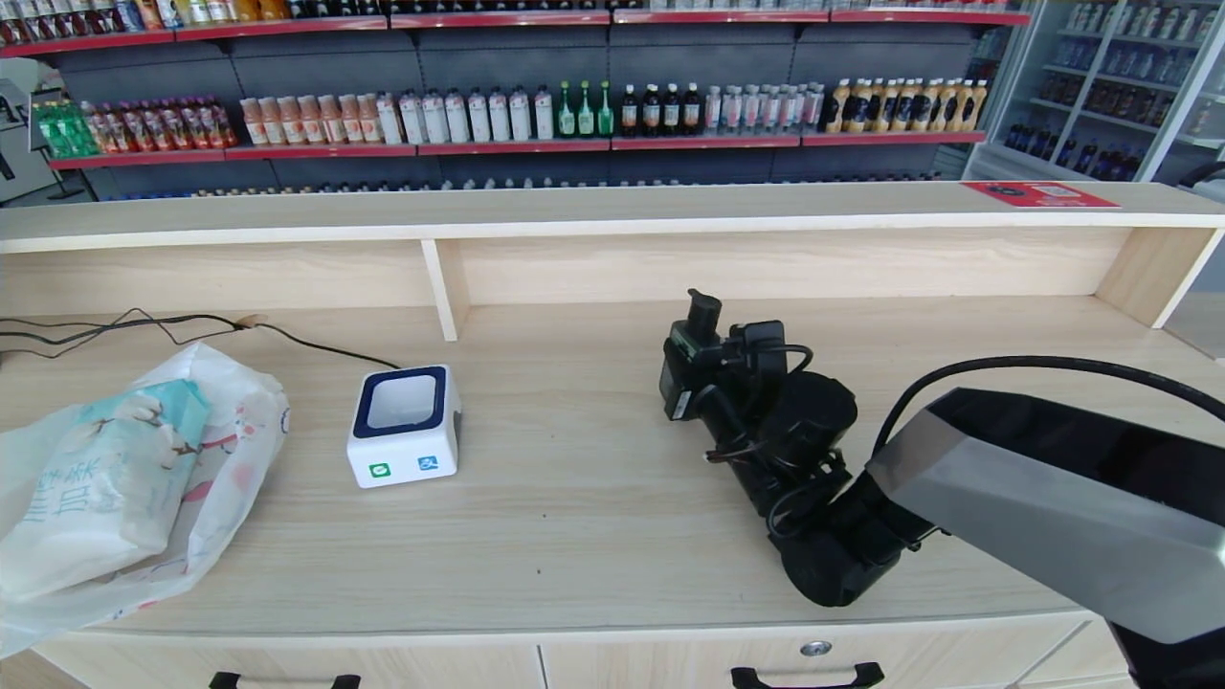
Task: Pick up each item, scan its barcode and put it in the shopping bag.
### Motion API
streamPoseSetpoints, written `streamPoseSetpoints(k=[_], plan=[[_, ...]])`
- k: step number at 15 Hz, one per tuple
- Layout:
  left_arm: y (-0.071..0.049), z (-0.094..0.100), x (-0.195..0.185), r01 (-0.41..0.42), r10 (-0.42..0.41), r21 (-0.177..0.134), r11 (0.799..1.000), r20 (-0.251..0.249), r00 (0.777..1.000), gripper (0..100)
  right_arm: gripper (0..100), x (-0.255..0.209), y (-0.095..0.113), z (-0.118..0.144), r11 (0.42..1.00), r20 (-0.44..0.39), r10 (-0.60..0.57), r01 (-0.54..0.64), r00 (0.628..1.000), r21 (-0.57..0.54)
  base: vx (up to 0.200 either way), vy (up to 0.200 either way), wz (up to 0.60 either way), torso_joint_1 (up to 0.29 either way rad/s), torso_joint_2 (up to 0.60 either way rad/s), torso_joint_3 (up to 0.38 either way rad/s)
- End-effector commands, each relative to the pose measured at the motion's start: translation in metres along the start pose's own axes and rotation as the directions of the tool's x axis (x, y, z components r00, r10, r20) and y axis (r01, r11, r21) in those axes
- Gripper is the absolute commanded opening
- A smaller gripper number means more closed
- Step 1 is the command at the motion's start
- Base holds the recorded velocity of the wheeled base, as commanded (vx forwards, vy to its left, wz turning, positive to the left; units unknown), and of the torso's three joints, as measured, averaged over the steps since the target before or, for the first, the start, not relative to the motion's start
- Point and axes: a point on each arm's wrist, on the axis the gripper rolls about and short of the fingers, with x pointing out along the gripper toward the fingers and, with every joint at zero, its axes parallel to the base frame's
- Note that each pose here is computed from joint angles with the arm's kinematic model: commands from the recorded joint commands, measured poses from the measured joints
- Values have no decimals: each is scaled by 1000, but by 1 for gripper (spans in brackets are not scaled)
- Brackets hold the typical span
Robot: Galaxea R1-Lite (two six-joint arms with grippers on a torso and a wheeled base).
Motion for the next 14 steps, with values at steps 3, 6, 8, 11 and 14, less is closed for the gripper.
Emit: streamPoseSetpoints(k=[3,6,8,11,14], plan=[[0,0,0,1,-1,0,1000,1,1000,100,0,-8,-4,2,999,-24,42,-43,999,-27,0,0,0,0,0,0],[0,0,0,1,-1,0,1000,1,1000,100,0,-11,-5,0,998,-41,43,-44,998,-33,0,0,0,0,0,0],[0,0,0,-1,1,0,1000,1,1000,100,0,-13,-4,-2,998,-53,52,-53,997,-31,0,0,0,0,0,0],[0,0,0,1,-1,0,1000,1,1000,100,0,-20,-4,-6,998,-82,53,-56,995,-25,0,0,0,0,0,0],[0,0,0,-1,1,0,1000,1,1000,100,0,-27,-5,-6,998,-109,58,-59,992,-10,0,0,0,0,0,0]])
